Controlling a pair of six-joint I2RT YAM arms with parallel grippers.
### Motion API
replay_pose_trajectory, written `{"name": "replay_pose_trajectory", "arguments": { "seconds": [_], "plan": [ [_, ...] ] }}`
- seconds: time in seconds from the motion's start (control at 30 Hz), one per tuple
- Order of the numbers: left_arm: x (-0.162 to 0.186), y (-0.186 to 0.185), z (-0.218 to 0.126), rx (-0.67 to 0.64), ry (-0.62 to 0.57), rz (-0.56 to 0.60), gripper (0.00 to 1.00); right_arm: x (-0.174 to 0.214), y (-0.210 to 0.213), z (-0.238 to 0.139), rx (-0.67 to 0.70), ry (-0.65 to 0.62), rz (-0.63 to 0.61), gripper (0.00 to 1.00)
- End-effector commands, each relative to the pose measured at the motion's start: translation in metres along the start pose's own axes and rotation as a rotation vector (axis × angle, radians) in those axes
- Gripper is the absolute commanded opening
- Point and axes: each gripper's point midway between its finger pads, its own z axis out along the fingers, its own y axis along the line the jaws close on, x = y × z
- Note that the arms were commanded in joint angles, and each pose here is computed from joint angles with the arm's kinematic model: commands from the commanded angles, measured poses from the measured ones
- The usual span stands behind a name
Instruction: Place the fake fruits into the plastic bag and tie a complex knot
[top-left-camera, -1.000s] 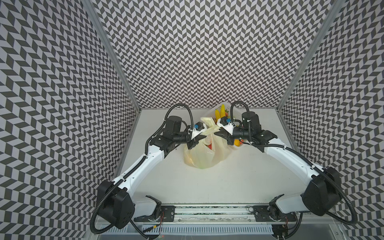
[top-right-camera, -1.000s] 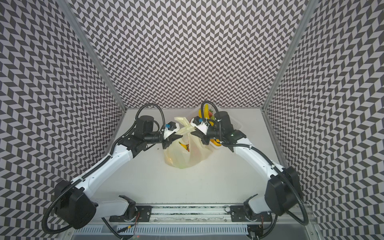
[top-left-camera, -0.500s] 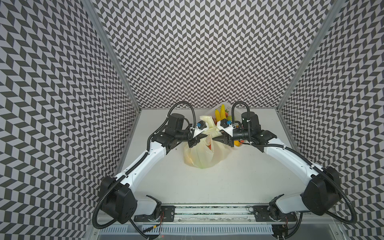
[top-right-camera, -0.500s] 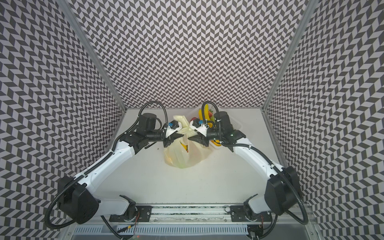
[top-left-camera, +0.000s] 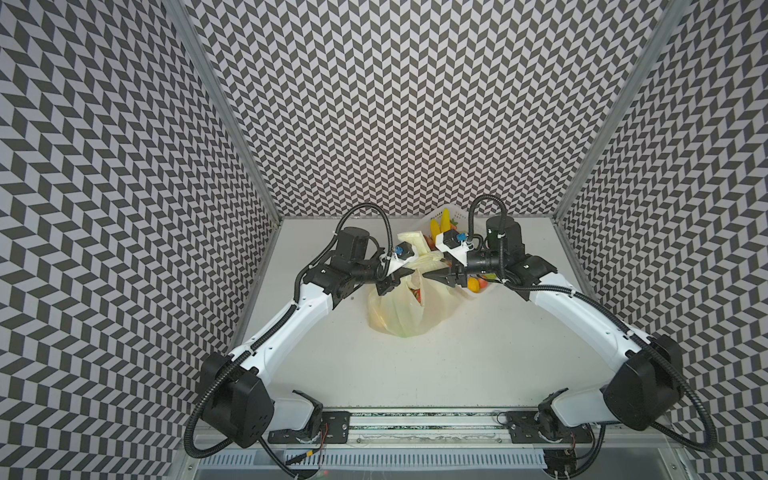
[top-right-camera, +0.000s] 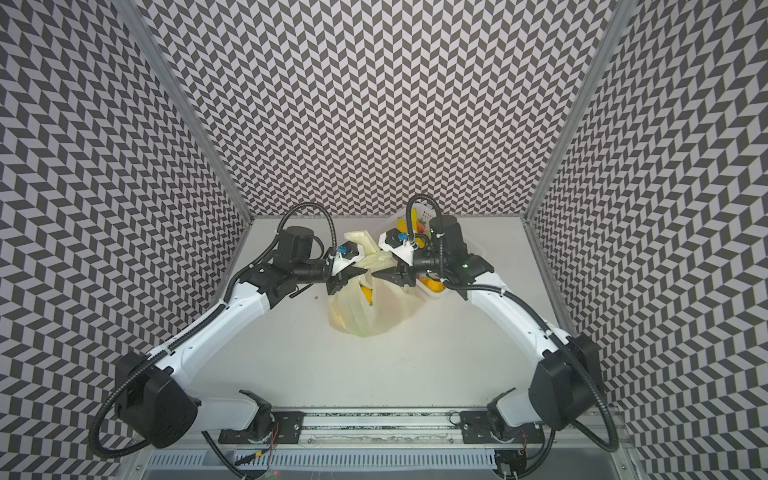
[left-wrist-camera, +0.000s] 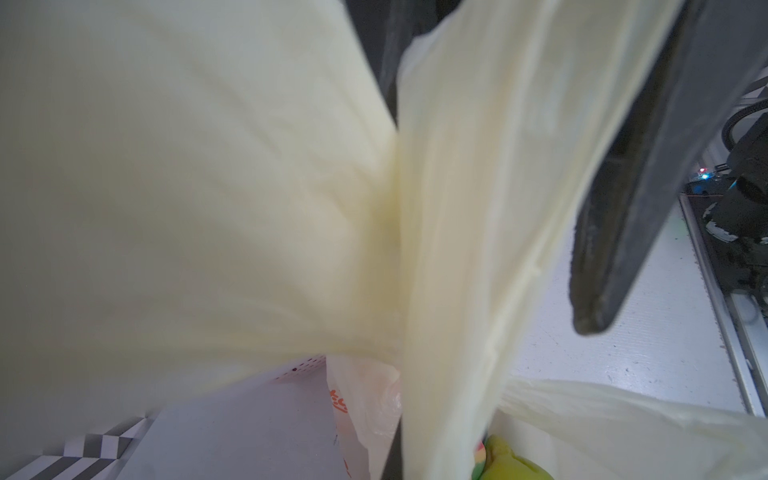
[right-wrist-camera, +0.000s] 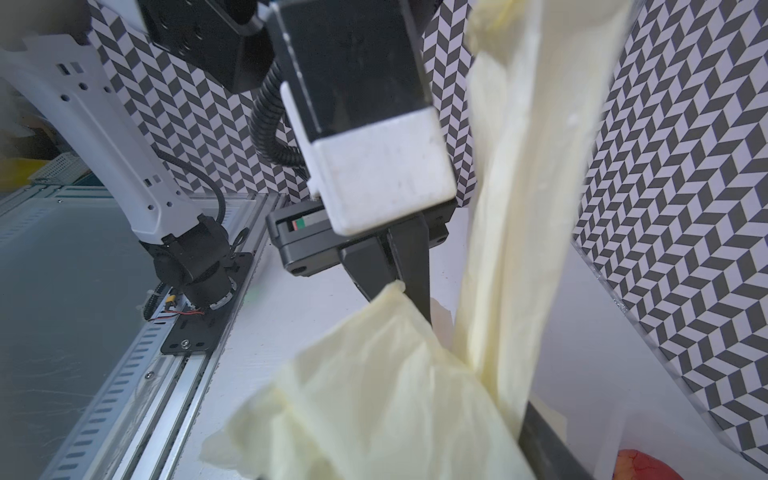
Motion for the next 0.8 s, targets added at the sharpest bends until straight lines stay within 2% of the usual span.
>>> {"name": "replay_pose_trajectory", "arguments": {
  "seconds": [0.0, 0.5, 0.67, 0.77],
  "plan": [
    [-0.012, 0.002, -0.01, -0.032, -0.001, 0.048, 0.0, -0.015, 0.0, 0.003, -0.033, -0.056, -0.041, 0.57],
    [-0.008, 0.005, -0.015, -0.063, 0.016, 0.039, 0.0, -0.018, -0.008, 0.008, -0.017, -0.086, -0.021, 0.5],
    [-0.008, 0.006, -0.017, -0.076, 0.023, 0.041, 0.0, -0.018, -0.01, 0.011, -0.017, -0.091, -0.017, 0.41],
    [-0.007, 0.008, -0.018, -0.086, 0.027, 0.04, 0.0, -0.018, -0.01, 0.012, -0.012, -0.089, -0.018, 0.26]
  ]
}}
